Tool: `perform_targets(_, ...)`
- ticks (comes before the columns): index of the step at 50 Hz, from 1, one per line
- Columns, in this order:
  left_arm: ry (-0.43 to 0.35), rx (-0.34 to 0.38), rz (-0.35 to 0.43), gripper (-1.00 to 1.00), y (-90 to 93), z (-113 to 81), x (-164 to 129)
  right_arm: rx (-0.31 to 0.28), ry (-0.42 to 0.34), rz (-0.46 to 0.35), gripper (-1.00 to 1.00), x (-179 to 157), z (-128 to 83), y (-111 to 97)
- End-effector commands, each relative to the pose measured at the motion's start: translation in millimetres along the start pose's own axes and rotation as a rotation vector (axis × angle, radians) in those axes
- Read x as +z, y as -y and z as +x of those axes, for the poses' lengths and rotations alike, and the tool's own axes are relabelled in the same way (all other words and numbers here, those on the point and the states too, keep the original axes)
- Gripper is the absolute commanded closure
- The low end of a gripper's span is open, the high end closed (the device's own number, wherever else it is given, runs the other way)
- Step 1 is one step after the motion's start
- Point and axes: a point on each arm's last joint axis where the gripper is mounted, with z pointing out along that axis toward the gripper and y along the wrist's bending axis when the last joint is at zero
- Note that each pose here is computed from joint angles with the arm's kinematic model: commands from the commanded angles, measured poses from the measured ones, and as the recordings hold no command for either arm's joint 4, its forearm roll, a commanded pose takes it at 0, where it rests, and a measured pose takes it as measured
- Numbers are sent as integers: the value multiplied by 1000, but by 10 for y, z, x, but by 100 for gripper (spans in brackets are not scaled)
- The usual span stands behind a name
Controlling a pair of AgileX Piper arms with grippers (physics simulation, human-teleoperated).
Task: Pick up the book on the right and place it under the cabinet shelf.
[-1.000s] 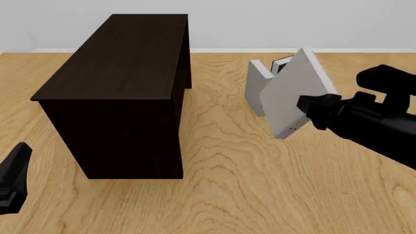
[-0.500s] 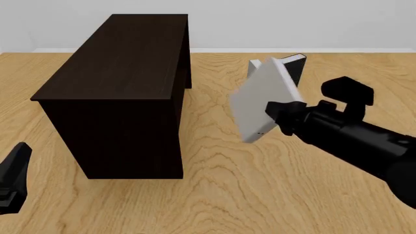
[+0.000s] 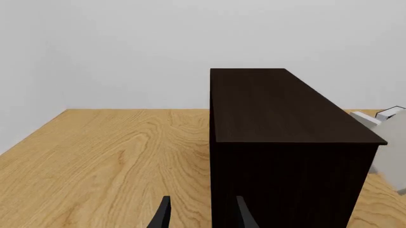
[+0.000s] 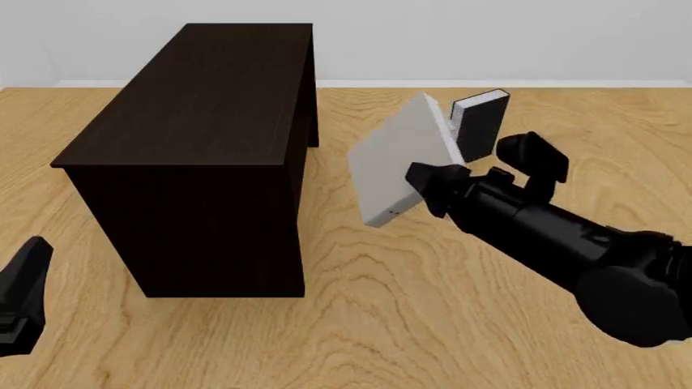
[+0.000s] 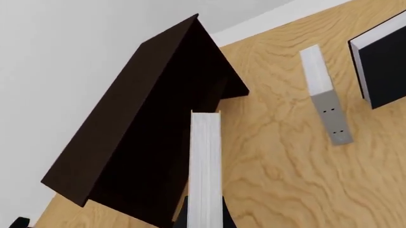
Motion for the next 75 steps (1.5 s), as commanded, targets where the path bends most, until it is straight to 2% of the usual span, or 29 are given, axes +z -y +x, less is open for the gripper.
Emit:
perform_targets(1,-1,-1,0,-100,0,4,1,53,23,-23,100,281,24,15)
perform_targets(15,-1,-2,0,-100,0,-1,2,87,-6,10,100,738,236,201)
perform_targets(33,-2,-3,-1,-100,0,9,2,129,-31,14,100,977,513,353)
perform_targets(56,-2,-4,-1,-100,-1,4,8,157,-50,28,100,1055,737,504)
perform_targets(75,-2,-4,-1,-100,-1,5,3,138,-82,58,100,1060,825,583)
